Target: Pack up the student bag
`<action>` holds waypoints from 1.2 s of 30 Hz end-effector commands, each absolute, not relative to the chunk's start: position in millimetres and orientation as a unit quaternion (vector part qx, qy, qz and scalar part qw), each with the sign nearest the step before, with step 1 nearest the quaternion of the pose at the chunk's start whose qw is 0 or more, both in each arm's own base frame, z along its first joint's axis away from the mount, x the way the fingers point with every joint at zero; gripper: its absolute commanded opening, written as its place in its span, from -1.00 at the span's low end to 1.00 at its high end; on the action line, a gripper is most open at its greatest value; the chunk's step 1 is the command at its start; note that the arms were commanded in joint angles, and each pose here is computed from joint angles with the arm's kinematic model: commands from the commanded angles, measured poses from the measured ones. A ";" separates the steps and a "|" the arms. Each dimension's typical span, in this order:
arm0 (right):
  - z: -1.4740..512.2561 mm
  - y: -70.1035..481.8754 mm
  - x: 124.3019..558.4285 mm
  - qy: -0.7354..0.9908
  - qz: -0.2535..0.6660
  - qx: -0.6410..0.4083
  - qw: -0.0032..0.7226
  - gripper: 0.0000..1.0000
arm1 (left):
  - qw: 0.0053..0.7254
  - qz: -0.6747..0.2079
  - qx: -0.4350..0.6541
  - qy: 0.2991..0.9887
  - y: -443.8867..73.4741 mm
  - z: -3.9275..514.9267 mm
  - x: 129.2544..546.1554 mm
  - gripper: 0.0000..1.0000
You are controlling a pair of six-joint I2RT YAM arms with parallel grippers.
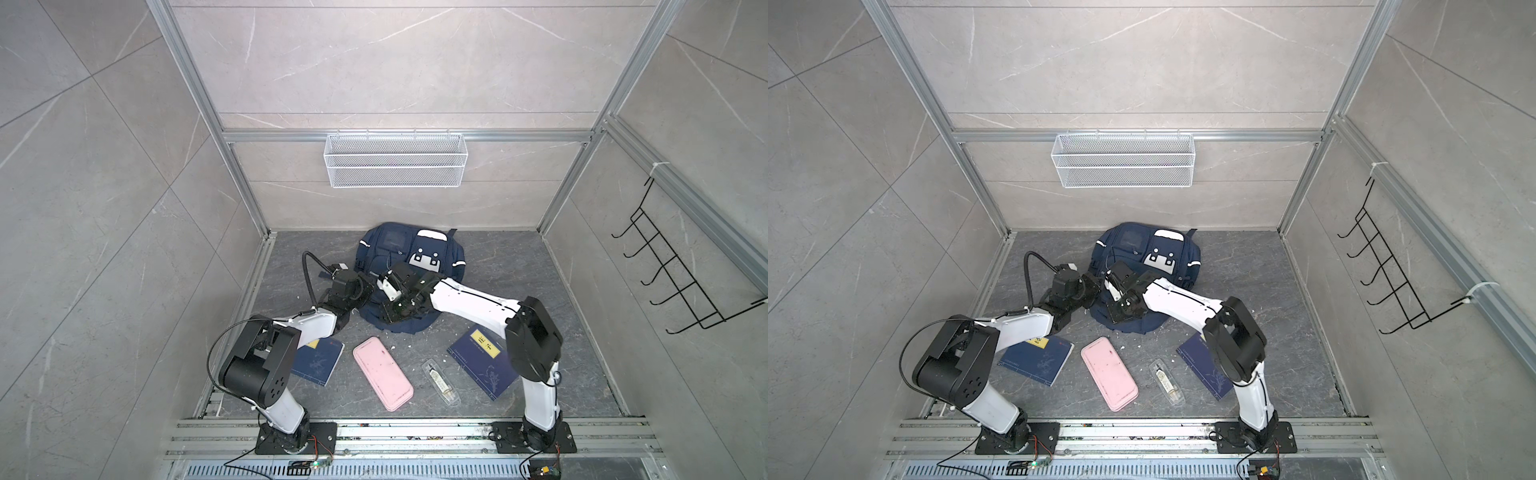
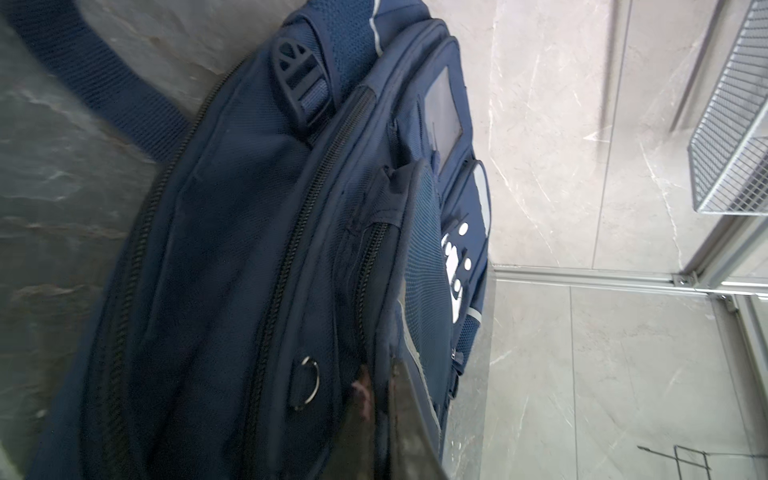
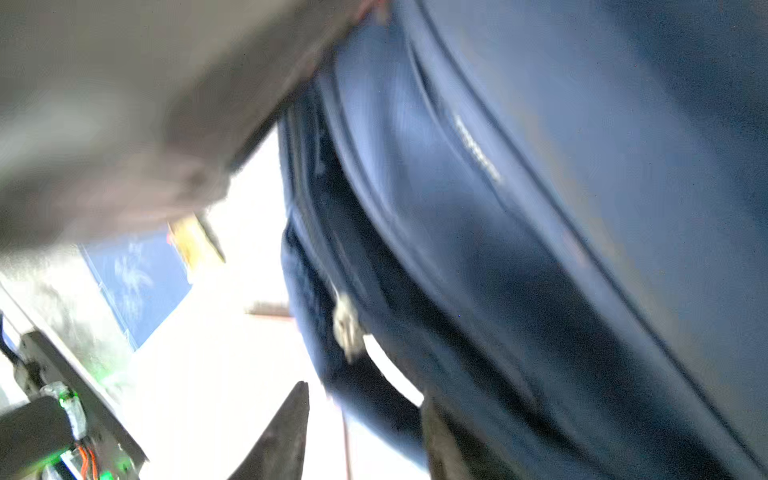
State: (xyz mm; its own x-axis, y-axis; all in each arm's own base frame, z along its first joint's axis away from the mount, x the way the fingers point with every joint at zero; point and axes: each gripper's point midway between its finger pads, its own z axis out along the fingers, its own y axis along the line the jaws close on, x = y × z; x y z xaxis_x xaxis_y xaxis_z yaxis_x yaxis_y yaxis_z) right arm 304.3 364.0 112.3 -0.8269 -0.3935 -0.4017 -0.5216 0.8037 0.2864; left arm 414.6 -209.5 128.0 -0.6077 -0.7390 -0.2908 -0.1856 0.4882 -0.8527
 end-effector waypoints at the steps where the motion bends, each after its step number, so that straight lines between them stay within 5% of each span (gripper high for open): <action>1: 141.1 336.3 309.2 0.932 0.185 -0.217 0.225 0.05 | 0.347 -0.447 -0.248 0.786 -225.1 153.5 424.8 -1.00; 8: 113.0 274.5 302.3 0.954 0.175 -0.124 0.208 0.10 | 0.344 -0.450 -0.242 0.788 -224.9 153.8 425.6 -1.00; 14: 87.1 276.5 303.3 0.954 0.228 -0.090 0.170 0.14 | 0.346 -0.450 -0.243 0.786 -218.5 156.1 424.2 -1.00; 28: 54.8 251.1 399.6 0.959 0.226 -0.016 0.168 0.14 | 0.338 -0.433 -0.254 0.796 -200.6 141.8 384.6 -1.00; 36: 76.3 228.2 423.8 0.962 0.190 -0.022 0.196 0.13 | 0.307 -0.453 -0.203 0.812 -262.8 133.9 369.3 -0.86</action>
